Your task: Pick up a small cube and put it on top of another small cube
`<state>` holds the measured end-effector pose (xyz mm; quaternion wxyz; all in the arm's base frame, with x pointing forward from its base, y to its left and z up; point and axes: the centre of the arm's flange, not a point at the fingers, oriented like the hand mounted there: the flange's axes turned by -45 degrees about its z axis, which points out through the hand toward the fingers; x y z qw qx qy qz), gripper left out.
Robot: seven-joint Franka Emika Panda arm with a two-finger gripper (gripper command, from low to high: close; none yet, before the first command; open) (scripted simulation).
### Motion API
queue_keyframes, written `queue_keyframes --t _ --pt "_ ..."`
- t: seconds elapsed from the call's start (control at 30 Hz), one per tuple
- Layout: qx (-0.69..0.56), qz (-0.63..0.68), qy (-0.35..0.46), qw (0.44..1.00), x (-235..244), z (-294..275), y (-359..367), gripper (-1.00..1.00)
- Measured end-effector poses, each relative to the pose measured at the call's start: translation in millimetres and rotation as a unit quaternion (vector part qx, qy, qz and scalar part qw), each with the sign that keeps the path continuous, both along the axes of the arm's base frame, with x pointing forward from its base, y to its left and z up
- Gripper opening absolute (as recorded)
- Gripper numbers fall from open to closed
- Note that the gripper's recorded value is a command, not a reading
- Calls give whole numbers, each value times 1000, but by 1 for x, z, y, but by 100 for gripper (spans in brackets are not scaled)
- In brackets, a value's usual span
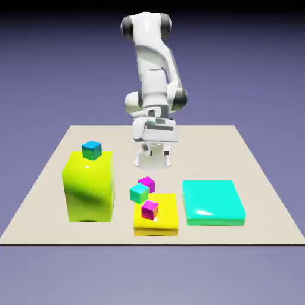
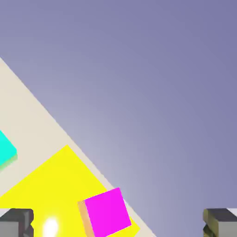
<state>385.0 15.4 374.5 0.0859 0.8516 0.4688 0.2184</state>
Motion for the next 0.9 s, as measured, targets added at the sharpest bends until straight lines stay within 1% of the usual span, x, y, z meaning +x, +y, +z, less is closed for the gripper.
queue_keyframes --t 0.2,0.43,0.67,0.9 --pt "-61 137 42 988 -6 -26 4 0" --pt "-119 299 89 943 -14 -55 7 0" --pt "-158 457 129 866 -26 -84 10 0" --pt "-179 604 161 760 -40 -110 11 0"
